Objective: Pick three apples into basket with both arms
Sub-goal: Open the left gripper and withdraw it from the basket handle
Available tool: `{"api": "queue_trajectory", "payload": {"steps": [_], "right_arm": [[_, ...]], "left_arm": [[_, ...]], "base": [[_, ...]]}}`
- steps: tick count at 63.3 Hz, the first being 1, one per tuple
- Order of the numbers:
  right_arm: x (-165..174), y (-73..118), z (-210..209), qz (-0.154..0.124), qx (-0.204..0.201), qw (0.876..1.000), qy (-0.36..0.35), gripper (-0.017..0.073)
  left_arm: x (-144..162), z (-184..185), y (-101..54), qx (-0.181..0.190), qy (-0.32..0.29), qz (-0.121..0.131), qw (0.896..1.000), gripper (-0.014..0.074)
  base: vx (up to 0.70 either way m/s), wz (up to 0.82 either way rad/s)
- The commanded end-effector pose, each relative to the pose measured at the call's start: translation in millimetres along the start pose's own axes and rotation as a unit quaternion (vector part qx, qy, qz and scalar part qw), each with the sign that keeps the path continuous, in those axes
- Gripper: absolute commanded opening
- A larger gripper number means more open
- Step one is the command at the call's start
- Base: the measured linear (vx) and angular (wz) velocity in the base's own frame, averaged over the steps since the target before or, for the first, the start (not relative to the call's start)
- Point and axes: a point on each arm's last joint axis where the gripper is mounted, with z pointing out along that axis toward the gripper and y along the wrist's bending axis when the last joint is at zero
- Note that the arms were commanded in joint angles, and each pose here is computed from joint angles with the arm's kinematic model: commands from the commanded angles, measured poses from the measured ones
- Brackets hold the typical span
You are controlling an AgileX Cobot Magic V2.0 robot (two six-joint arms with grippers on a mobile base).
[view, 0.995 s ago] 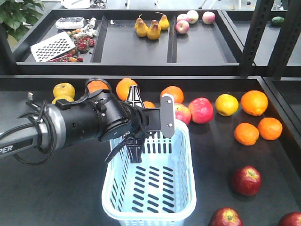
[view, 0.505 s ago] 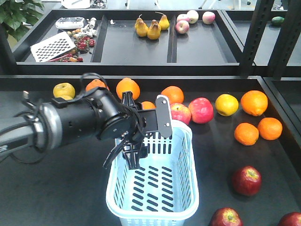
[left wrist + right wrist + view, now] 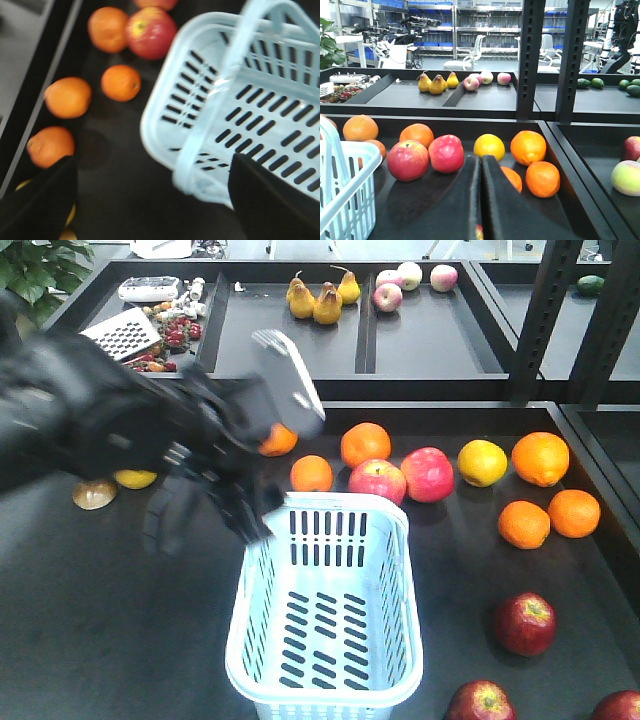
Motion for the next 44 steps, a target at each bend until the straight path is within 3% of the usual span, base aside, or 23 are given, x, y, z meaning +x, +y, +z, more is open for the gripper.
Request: {"api": "queue_trajectory", "payload": {"steps": [1, 11, 19, 28, 44], "right_arm": [[-3.7, 0.2, -0.7, -0.011, 0.0, 0.999, -0.039, -0.0009], [-3.7, 0.2, -0.7, -0.011, 0.0, 0.999, -0.039, -0.0009], [-3.7, 0.2, -0.7, -0.011, 0.0, 0.999, -0.039, -0.0009], [-3.7, 0.2, -0.7, -0.011, 0.0, 0.999, -0.039, -0.0009], [-3.7, 0.2, -0.7, -0.011, 0.0, 0.999, -0.039, -0.0009]], "left_arm": [[2.3, -48.9, 26.2, -0.045, -0.049, -0.081, 0.995, 0.0593], [23.9, -88.2, 48.3, -0.07, -0.069, -0.189, 0.977, 0.0593], [44.0, -109.2, 53.1, -0.095, -0.081, -0.239, 0.963, 0.0593], [77.7, -119.2, 48.6, -0.121, -0.077, -0.295, 0.945, 0.0593], [121.5, -143.6, 25.0, -0.151, -0.091, -0.383, 0.907, 0.0593]], "base": [[0.0, 0.0], [0.0, 0.0], [0.0, 0.0], [0.0, 0.0], [0.0, 0.0]]}}
